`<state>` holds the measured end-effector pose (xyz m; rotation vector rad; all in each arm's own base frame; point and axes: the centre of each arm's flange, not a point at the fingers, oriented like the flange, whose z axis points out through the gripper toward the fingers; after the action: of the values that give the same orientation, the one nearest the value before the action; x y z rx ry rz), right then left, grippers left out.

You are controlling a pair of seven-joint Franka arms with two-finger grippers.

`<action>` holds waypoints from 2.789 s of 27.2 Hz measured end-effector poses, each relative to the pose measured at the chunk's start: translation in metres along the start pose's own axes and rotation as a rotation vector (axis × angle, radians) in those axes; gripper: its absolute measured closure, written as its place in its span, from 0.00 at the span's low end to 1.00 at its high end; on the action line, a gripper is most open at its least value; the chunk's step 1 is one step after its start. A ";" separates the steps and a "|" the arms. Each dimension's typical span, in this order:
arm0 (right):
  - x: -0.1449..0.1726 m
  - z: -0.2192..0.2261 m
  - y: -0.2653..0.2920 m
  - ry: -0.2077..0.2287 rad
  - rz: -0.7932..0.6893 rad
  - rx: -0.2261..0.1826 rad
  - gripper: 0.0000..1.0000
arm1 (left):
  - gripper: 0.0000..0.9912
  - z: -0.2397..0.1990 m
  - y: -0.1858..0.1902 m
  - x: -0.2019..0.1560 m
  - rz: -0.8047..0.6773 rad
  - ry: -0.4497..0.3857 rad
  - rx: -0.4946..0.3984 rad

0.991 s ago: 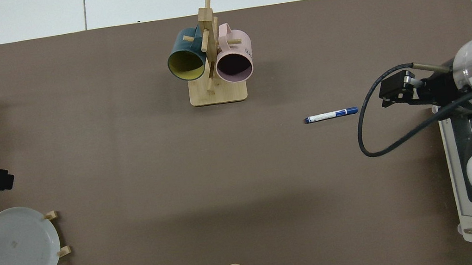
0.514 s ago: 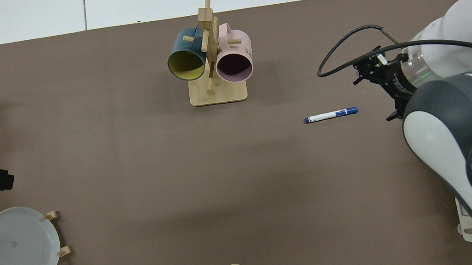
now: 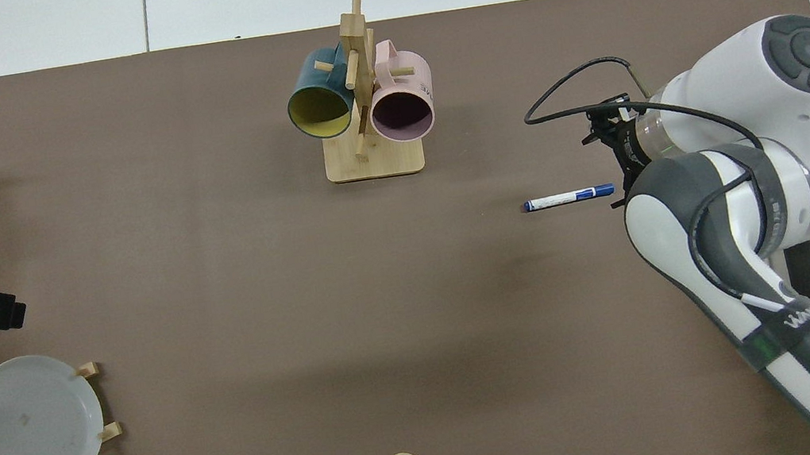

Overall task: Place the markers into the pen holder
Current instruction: 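Move the right gripper over the blue-capped marker and lower it, then close the right gripper on the marker and lift it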

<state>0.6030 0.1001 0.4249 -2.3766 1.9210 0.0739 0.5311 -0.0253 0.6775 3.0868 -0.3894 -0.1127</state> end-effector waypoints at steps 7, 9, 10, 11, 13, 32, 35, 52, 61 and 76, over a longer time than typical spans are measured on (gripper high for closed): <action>0.003 0.047 0.006 -0.014 0.064 -0.002 0.00 | 0.00 0.001 0.000 0.000 0.000 -0.002 0.000; 0.004 0.065 0.005 -0.015 0.071 -0.014 0.00 | 0.00 0.001 0.000 0.000 0.000 -0.002 0.000; 0.004 0.073 0.005 -0.015 0.073 -0.017 0.00 | 0.00 0.001 0.000 0.000 -0.001 -0.002 0.000; 0.005 0.082 0.004 -0.015 0.074 -0.020 0.00 | 0.00 0.001 0.000 0.000 -0.001 -0.002 0.000; 0.007 0.097 0.002 -0.015 0.077 -0.026 0.00 | 0.00 0.001 0.000 0.000 -0.001 -0.002 0.000; 0.018 0.120 -0.003 -0.010 0.077 -0.011 0.00 | 0.00 0.002 0.000 0.000 -0.001 -0.004 -0.001; 0.024 0.123 -0.002 -0.010 0.073 -0.014 0.02 | 0.00 0.002 0.000 0.000 -0.001 -0.005 -0.001; 0.033 0.133 -0.002 -0.010 0.063 -0.017 0.23 | 0.00 0.003 0.001 -0.004 -0.001 -0.009 -0.002; 0.031 0.133 -0.002 -0.011 0.059 -0.017 0.59 | 0.00 0.003 0.001 -0.004 -0.001 -0.009 -0.002; 0.027 0.130 -0.002 -0.014 0.050 -0.024 0.84 | 0.00 0.003 0.000 -0.004 -0.002 -0.010 -0.002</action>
<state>0.6130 0.0873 0.2927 -2.3364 1.9852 0.1169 0.5271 -0.0247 0.6746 3.0860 -0.3871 -0.1279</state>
